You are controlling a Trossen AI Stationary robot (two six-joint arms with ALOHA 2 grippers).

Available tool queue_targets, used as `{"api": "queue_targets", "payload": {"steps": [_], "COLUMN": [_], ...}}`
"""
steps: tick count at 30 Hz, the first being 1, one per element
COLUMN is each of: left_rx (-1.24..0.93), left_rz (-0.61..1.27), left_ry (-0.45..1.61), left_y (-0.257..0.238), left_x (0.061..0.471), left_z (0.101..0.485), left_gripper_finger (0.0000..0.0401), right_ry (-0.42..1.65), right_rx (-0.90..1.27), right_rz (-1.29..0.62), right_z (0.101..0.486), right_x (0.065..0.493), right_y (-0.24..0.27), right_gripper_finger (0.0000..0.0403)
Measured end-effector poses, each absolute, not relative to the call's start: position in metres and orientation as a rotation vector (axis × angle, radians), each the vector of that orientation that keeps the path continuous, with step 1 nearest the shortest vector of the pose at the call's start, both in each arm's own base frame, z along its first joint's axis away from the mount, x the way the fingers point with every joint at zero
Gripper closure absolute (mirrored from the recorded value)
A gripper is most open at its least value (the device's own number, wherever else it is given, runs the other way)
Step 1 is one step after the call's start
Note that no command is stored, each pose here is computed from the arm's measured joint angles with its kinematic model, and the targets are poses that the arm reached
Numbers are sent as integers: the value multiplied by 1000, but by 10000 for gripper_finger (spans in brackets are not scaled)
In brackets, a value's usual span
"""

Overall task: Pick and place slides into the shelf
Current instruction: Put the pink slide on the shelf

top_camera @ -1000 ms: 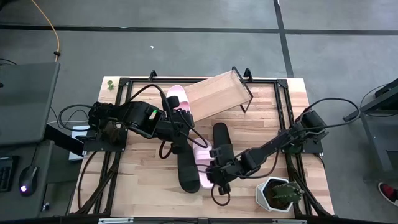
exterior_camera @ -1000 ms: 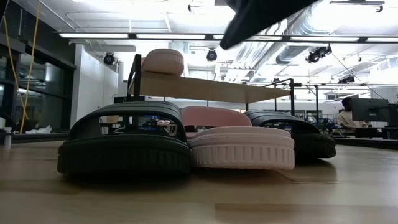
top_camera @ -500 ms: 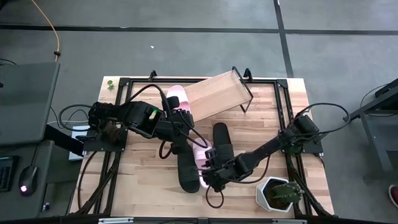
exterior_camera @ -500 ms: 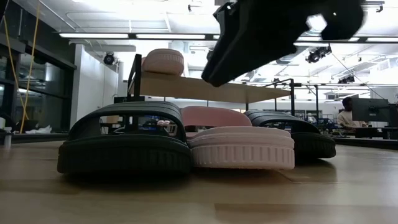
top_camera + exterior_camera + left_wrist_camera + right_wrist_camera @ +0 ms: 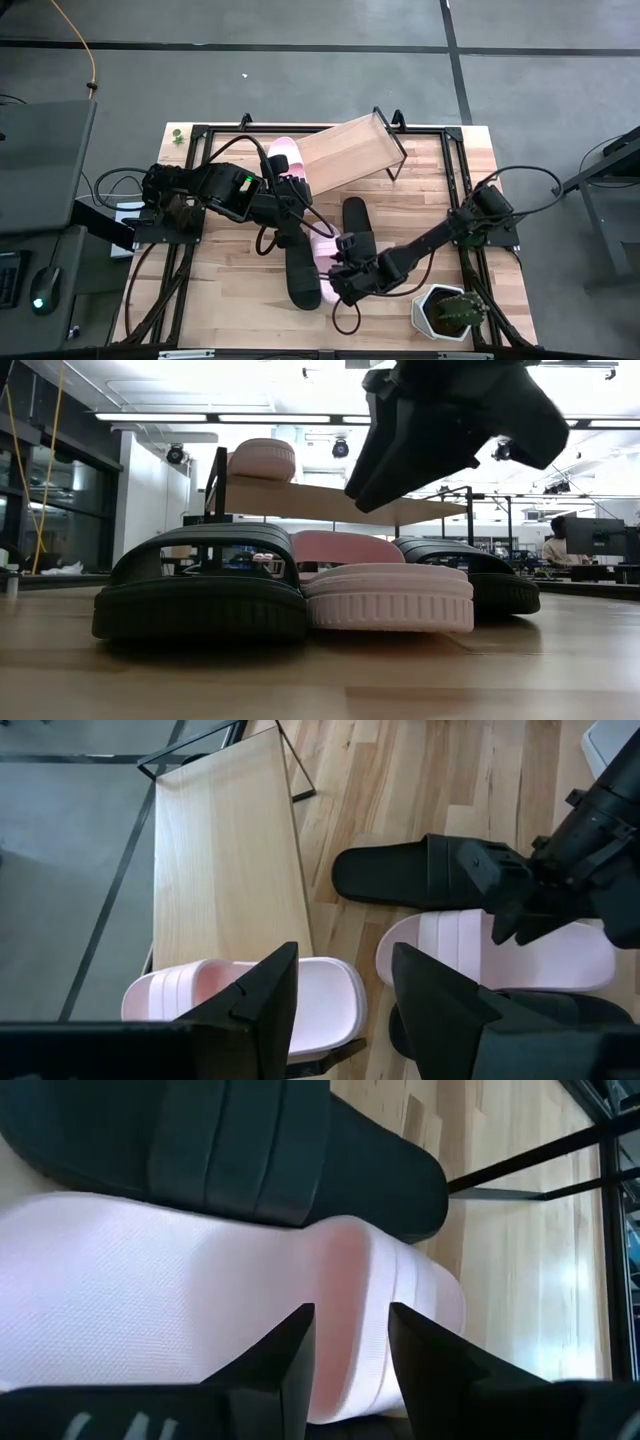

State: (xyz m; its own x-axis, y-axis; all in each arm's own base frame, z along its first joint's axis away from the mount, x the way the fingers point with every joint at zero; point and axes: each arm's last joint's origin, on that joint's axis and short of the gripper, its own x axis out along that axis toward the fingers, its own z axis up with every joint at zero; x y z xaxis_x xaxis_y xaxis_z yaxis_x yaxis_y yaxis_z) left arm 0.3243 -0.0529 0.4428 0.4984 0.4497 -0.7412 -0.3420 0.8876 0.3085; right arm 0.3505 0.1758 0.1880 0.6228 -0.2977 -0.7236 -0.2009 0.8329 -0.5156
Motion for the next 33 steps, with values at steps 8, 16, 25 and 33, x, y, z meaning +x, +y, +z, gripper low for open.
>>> {"api": "queue_targets", "payload": {"steps": [8,16,25,33], "left_rx": [124,124,118,117], "left_rz": [482,482,485,486], "left_ry": [932,932,931,930], "left_y": [-53,-53,-53,-53], "left_x": [324,324,324,324], "left_z": [443,443,443,443], "left_gripper_finger": [249,249,249,249], "right_ry": [932,928,931,983], "right_rx": [-606,-622,-638,-707], "right_rz": [-72,-111,-101,-112], "right_z": [186,187,184,159], "right_x": [349,349,350,359], "right_y": [174,173,174,169], "right_gripper_finger": [253,177,160,159]}}
